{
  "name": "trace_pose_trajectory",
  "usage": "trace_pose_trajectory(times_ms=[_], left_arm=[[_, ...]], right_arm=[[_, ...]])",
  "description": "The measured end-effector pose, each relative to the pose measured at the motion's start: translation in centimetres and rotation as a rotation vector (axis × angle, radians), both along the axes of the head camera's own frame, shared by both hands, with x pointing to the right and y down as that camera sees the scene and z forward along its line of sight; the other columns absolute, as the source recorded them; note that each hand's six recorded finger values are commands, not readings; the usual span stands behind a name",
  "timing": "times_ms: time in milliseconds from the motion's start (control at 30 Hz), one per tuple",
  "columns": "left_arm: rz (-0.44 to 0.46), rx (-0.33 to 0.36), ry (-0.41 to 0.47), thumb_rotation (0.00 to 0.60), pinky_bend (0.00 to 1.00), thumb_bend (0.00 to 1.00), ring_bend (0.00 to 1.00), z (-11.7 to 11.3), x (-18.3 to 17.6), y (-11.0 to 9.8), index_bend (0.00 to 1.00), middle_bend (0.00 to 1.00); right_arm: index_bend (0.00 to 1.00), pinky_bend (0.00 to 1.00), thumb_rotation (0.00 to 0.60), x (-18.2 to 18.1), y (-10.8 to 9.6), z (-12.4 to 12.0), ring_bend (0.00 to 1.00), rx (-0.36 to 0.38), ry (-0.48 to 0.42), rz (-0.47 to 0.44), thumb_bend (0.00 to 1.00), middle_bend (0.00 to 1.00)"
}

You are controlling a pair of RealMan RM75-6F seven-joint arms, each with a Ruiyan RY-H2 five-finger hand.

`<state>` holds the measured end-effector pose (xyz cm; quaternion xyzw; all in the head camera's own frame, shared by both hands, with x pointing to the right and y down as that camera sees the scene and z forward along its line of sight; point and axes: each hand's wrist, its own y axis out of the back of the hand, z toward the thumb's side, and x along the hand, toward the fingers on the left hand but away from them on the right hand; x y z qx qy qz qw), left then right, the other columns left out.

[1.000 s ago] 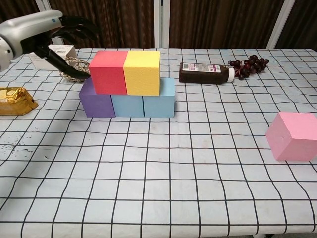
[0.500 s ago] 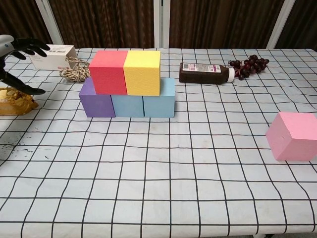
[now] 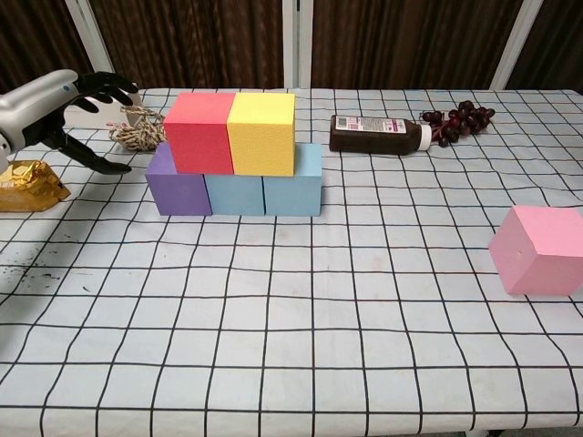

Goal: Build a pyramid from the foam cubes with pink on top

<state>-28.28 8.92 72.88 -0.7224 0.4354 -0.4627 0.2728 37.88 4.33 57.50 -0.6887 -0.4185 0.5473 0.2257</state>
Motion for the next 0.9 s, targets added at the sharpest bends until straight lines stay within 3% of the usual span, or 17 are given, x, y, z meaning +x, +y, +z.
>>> trace_pose_trajectory(times_ms=[267, 900], left_arm=[[0.008, -0.023, -0.023, 0.6, 0.18, 0.04, 0.13, 1.0, 0.2, 0.2, 0.15, 0.16], [0.031, -0.027, 0.032, 0.6, 0.18, 0.04, 0.13, 1.2, 2.5, -0.2, 0.15, 0.16]], right_arm=[[0.0, 0.0, 0.6, 0.3, 0.1, 0.1, 0.0, 0.0, 0.001, -0.002, 0.01, 0.13], [0.0, 0.0, 0.6, 0.6, 0.3, 0.7, 0.0, -0.016, 0.004, 0.005, 0.01, 0.13]])
